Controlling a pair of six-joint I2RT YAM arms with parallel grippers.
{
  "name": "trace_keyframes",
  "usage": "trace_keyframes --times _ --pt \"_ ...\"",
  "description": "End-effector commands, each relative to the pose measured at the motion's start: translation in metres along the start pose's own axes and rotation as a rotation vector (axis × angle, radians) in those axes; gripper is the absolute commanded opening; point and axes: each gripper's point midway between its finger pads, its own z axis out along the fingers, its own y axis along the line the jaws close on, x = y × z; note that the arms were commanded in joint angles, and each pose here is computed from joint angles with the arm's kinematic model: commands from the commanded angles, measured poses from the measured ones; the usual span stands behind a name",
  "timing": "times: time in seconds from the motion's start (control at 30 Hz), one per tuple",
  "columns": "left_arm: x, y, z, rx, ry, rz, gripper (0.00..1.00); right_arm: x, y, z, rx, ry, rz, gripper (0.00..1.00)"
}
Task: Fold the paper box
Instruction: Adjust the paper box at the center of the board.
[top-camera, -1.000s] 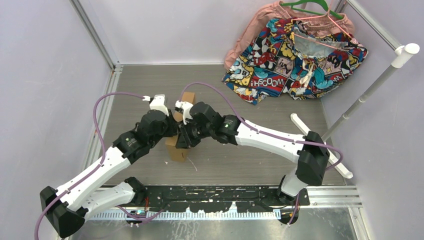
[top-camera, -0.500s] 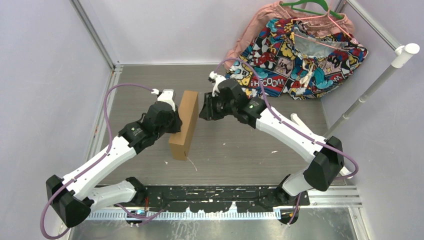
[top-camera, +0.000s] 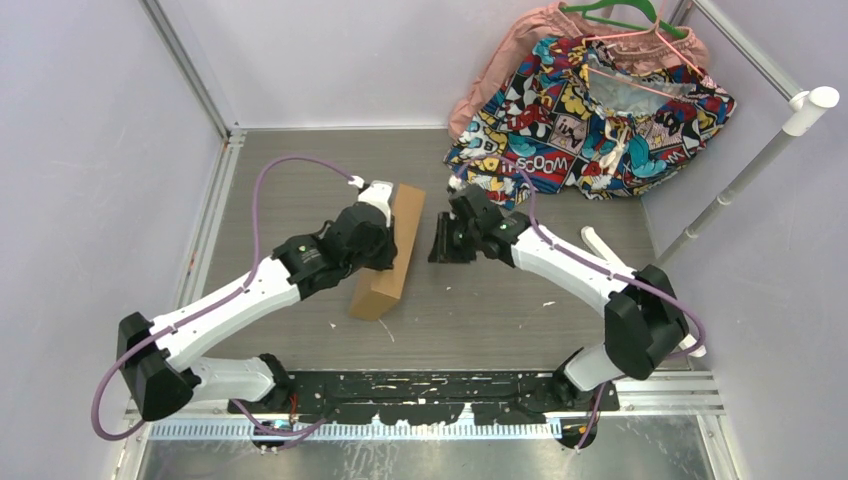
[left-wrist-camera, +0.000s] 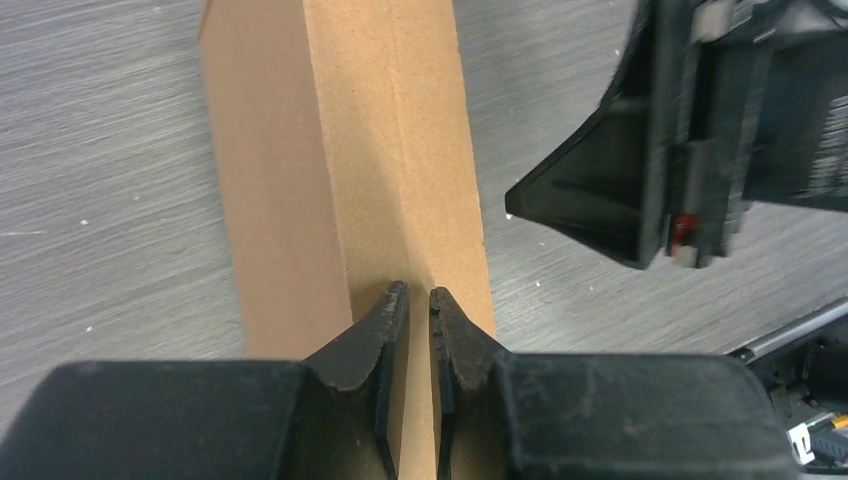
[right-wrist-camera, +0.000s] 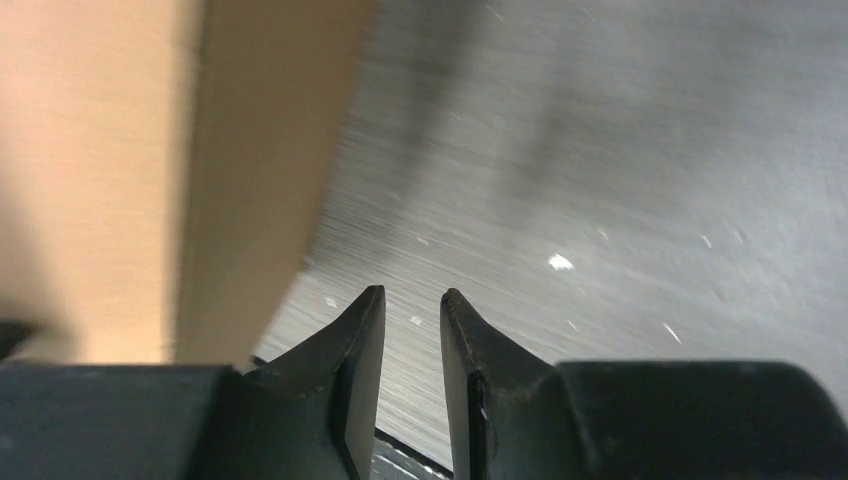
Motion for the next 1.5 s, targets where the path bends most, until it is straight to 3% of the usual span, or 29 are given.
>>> trace_keyframes --times 0.0,0.2,0.37,0.5,0.63,0.83,0.87,0.93,0.97,1.0,1.17,1.3,1.37,1.47 --pt "0.015 -0.014 0.006 0.005 0.054 0.043 0.15 -0.008 -0.027 -0.026 0.085 -0.111 0.053 0.33" --pt "0.044 -0.046 0.024 0.07 0.111 0.052 0.15 -0.026 -0.079 -0.084 0.277 -0.228 0.032 0.35" --pt "0.056 -0.078 0.033 0.149 0.123 0.072 0.18 -0.054 -0.097 -0.101 0.344 -0.262 0.017 0.41" --pt "0.049 -0.09 0.035 0.184 0.099 0.089 0.26 -0.083 -0.097 -0.092 0.299 -0.266 0.018 0.43" --pt "0.028 -0.084 0.017 0.165 0.05 0.107 0.27 -0.107 -0.081 -0.064 0.216 -0.193 -0.04 0.44" --pt "0.031 -0.018 -0.038 -0.022 0.039 0.038 0.28 -0.122 -0.092 -0.008 0.226 -0.084 -0.088 0.43" --pt "0.035 -0.006 -0.046 -0.047 0.034 0.016 0.31 -0.125 -0.094 -0.001 0.225 -0.077 -0.096 0.43" --pt "0.051 0.013 -0.058 -0.078 0.048 -0.032 0.69 -0.128 -0.101 0.014 0.243 -0.053 -0.113 0.43" --pt "0.063 0.022 -0.063 -0.08 0.06 -0.053 0.81 -0.132 -0.101 0.02 0.243 -0.049 -0.124 0.43" --pt "0.072 0.028 -0.065 -0.089 0.073 -0.073 0.83 -0.13 -0.105 0.031 0.244 -0.024 -0.129 0.43" --pt "0.108 0.051 -0.057 -0.147 0.089 -0.156 0.64 -0.121 -0.11 0.056 0.215 0.034 -0.123 0.43" --pt "0.125 0.055 -0.043 -0.175 0.113 -0.176 0.2 -0.104 -0.11 0.066 0.19 0.075 -0.115 0.43" --pt "0.133 0.057 -0.034 -0.197 0.123 -0.179 0.18 -0.096 -0.107 0.069 0.178 0.083 -0.124 0.43" --pt "0.14 0.067 -0.018 -0.248 0.112 -0.191 0.22 -0.078 -0.1 0.069 0.168 0.11 -0.143 0.42"
